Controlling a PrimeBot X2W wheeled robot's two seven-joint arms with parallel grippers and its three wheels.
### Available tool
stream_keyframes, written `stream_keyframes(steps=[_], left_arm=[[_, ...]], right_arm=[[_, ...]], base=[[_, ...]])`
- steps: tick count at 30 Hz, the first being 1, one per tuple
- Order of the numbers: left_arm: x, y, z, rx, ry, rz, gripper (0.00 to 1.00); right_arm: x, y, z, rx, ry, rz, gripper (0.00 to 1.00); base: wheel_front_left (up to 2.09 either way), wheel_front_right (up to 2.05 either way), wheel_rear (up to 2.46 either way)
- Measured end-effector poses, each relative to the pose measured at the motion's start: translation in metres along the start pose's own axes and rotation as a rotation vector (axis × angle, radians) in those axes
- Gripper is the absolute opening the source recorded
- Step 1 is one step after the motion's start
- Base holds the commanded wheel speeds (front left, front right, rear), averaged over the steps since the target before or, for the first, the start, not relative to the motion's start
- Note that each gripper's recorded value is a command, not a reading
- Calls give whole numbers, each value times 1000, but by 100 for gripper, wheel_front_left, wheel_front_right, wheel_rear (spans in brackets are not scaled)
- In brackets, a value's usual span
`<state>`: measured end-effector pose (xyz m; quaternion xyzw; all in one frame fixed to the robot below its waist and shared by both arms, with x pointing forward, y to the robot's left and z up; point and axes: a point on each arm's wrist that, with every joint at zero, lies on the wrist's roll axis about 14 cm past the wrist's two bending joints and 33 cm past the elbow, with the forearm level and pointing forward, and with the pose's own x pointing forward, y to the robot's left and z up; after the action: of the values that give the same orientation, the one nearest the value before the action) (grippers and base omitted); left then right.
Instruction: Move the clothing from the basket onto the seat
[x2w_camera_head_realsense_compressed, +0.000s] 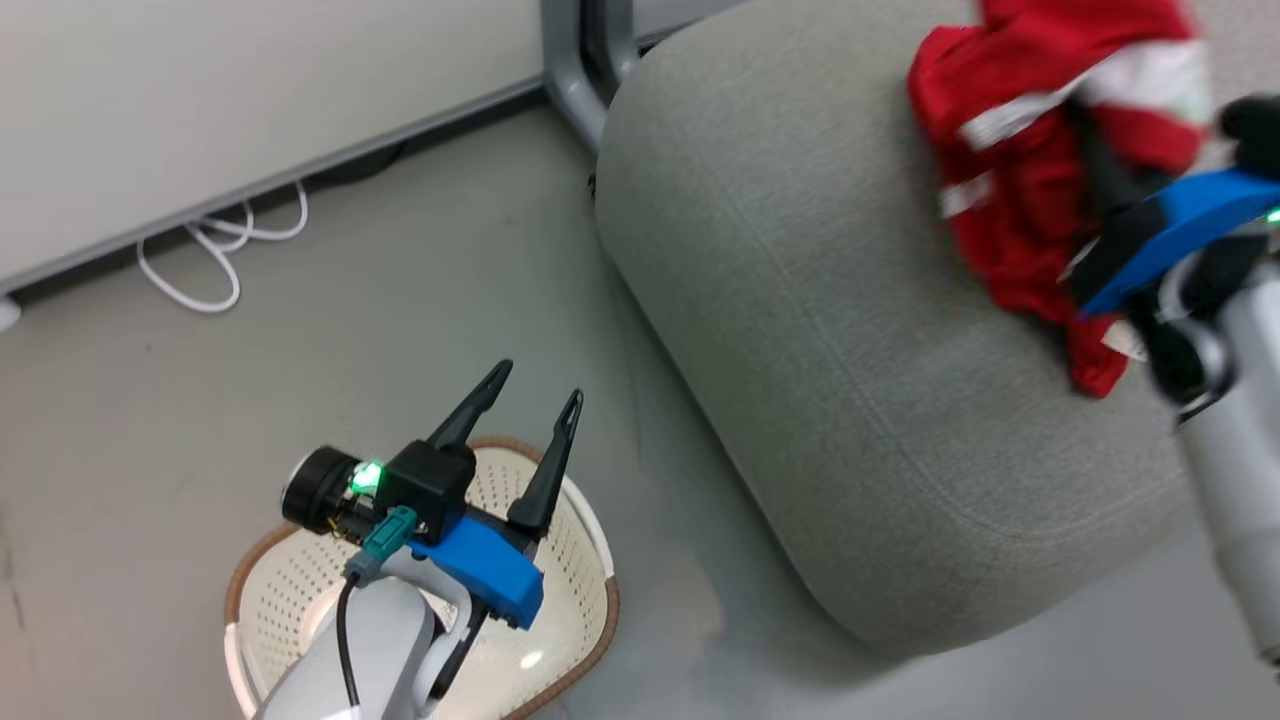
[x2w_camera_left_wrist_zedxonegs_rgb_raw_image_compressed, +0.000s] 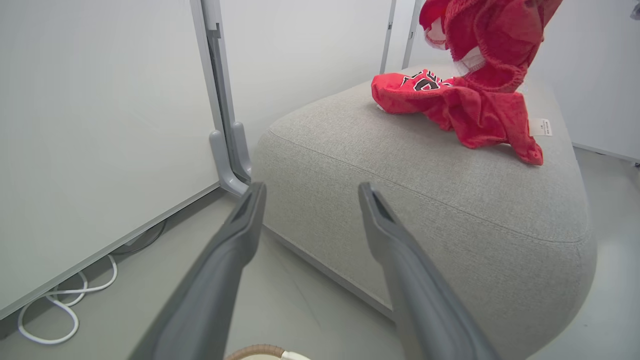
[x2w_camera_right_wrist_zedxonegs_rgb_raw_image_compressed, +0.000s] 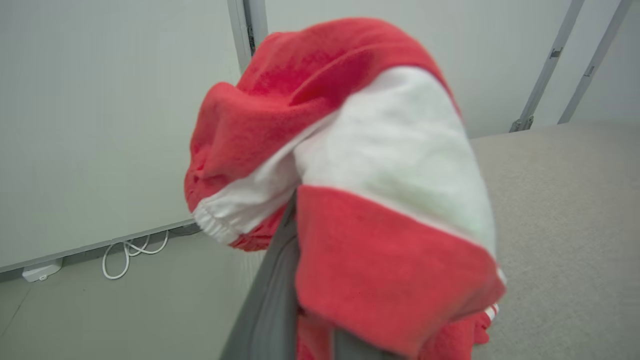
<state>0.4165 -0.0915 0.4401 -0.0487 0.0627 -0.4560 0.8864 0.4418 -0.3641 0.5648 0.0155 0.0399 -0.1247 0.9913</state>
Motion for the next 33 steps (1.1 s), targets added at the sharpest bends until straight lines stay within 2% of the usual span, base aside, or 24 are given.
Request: stream_keyframes(steps=[6, 9, 14, 21, 24, 33], left_arm=[[4, 27, -9, 2, -7, 16, 100], [5, 43, -16, 3, -12, 28, 100], [5, 72, -33, -6, -8, 62, 100], [-4, 102, -73, -36, 41, 108, 100], [-6, 107, -85, -54, 55, 120, 100], [-3, 104, -83, -50, 51, 107, 100]], right_arm=[[36, -53, 26, -23, -33, -130, 0], [54, -73, 35, 11, -76, -190, 0], [75, -102, 15, 29, -72, -286, 0], [100, -91, -77, 55, 66, -314, 0], [104, -84, -104, 60, 111, -314, 0], [103, -80, -113, 51, 131, -309, 0]], base=[[0, 0, 0], [0, 0, 0], [0, 0, 0], [0, 0, 0], [0, 0, 0], [0, 0, 0]])
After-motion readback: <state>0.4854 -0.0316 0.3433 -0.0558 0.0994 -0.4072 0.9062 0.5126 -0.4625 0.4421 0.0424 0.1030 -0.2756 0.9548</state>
